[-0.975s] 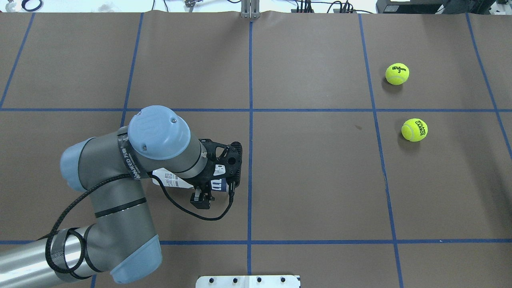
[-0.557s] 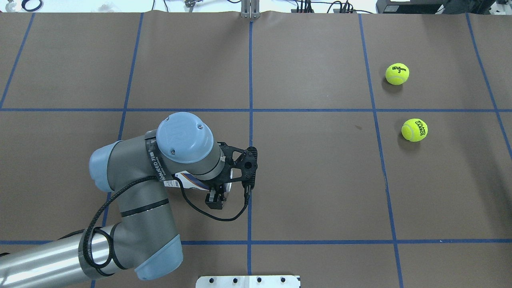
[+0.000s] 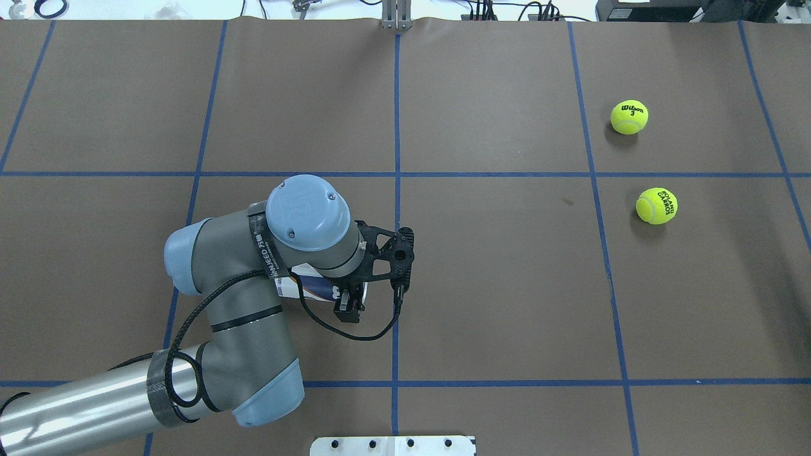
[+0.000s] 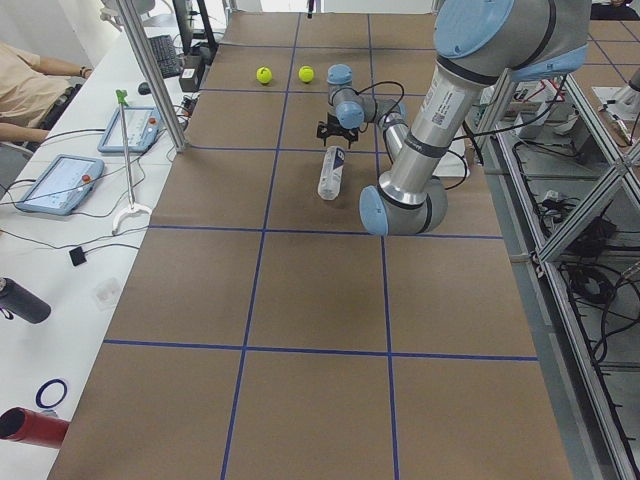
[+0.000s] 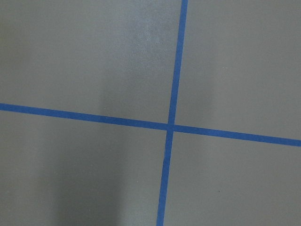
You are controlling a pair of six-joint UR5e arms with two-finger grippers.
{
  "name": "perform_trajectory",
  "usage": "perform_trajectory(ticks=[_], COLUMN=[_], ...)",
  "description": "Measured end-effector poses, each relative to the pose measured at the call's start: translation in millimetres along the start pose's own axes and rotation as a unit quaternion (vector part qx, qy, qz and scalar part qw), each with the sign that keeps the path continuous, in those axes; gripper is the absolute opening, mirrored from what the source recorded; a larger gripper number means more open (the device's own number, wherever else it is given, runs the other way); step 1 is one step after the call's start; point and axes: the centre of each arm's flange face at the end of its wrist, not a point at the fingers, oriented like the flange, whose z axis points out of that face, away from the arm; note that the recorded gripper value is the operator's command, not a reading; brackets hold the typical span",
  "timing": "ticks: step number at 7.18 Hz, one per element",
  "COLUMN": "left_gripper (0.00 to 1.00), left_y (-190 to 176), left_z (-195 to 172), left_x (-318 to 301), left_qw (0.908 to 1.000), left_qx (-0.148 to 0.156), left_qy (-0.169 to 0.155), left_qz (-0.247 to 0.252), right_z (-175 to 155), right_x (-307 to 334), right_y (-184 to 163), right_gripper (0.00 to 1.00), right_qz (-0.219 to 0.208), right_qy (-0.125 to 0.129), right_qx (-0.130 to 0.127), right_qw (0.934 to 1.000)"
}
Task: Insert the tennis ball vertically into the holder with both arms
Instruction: 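Close the left gripper around the can's open end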
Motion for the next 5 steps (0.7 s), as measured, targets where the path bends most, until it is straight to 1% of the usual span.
perform_trajectory(ticks=[3, 5], left_gripper=[1.00, 1.00], left_y=[2, 3], left_z=[10, 32], left_x=[-5, -13], left_qw=[1.0000, 1.0000], left_qx=[-0.006, 0.003], left_qy=[-0.004, -0.008], left_qz=[-0.002, -0.001], right_z=[0, 0], right_x=[0, 0], right_y=[0, 0], right_gripper=[1.00, 1.00], right_qz=[0.000, 0.000], right_qy=[0.000, 0.000], right_qx=[0.000, 0.000], right_qw=[1.0000, 1.0000])
